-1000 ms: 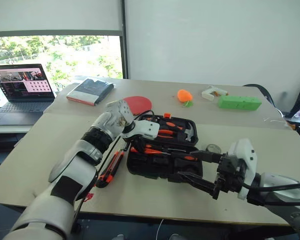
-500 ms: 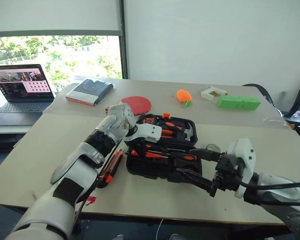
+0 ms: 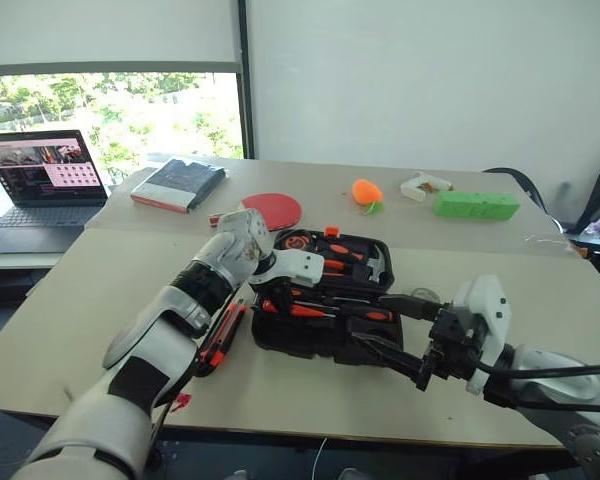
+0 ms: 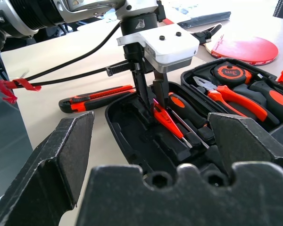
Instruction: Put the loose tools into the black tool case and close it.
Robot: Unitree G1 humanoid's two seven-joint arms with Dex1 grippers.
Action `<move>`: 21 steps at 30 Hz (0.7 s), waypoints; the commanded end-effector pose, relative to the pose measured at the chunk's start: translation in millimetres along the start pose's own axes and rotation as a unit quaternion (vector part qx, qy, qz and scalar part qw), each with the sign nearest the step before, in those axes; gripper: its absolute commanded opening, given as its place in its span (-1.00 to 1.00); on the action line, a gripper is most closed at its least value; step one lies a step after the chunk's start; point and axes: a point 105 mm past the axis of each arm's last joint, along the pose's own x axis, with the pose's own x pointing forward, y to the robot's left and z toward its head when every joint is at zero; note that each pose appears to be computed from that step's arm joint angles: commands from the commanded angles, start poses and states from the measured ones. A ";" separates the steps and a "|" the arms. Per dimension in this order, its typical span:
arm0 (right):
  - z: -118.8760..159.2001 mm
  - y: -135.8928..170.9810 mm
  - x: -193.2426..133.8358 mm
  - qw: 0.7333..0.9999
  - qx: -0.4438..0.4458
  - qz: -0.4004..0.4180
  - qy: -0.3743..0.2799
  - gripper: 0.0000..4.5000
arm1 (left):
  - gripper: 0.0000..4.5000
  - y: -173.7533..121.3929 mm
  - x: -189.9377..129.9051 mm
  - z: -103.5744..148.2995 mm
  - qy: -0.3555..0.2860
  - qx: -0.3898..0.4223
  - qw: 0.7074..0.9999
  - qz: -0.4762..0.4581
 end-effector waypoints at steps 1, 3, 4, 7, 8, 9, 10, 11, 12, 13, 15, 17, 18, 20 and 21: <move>10.6 0.3 -1.0 1.000 -0.018 -0.004 -0.022 1.00 | -0.81 -5.2 5.8 -2.1 0.010 -0.002 1.000 -0.020; 11.1 -0.4 -0.2 1.000 -0.018 -0.004 -0.023 1.00 | -0.81 -5.1 5.4 -2.5 0.009 -0.003 1.000 -0.020; 11.2 -0.7 -0.1 1.000 -0.018 -0.004 -0.023 1.00 | -0.81 -5.1 5.3 -2.5 0.009 -0.003 1.000 -0.020; 12.5 -1.8 0.8 1.000 -0.018 -0.003 -0.025 1.00 | -0.28 -5.5 5.2 -3.3 0.009 -0.005 1.000 -0.020; 12.7 -2.1 0.9 1.000 -0.018 -0.002 -0.025 1.00 | -0.08 -5.8 5.3 -3.4 0.009 -0.005 1.000 -0.020; 13.0 -2.5 1.2 1.000 -0.018 -0.002 -0.026 1.00 | 0.05 -5.9 4.3 -3.4 0.008 -0.005 1.000 -0.020; 13.2 -2.9 1.6 1.000 -0.018 -0.001 -0.026 1.00 | 0.24 -5.8 2.6 -3.2 0.005 -0.007 1.000 -0.020; 13.1 -3.3 1.9 1.000 -0.017 -0.001 -0.026 1.00 | 0.40 -5.2 -0.4 -2.3 0.002 -0.007 1.000 -0.017; 13.0 -3.5 2.0 1.000 -0.017 0.000 -0.026 1.00 | 0.58 -4.8 -2.4 -1.7 0.000 -0.007 1.000 -0.016; 13.0 -3.6 2.3 1.000 -0.017 0.000 -0.025 1.00 | 0.71 -4.0 -6.3 -0.4 -0.005 -0.008 1.000 -0.012; 12.8 -3.6 2.5 1.000 -0.017 0.002 -0.025 1.00 | 0.97 -2.8 -16.0 3.0 -0.017 -0.009 1.000 -0.005; 12.6 -4.2 3.1 1.000 -0.018 0.004 -0.024 1.00 | 0.99 -1.7 -31.3 7.0 -0.034 -0.009 0.999 0.006; 12.4 -4.4 3.0 1.000 -0.018 0.004 -0.023 1.00 | 0.99 -2.0 -35.5 8.3 -0.039 -0.009 0.999 0.009; 12.1 -5.1 2.9 1.000 -0.018 0.005 -0.022 1.00 | 0.99 -1.5 -44.2 9.9 -0.048 -0.007 0.999 0.017; 12.1 -5.3 2.9 1.000 -0.018 0.005 -0.022 1.00 | 0.99 -1.2 -47.2 10.1 -0.050 -0.005 0.999 0.020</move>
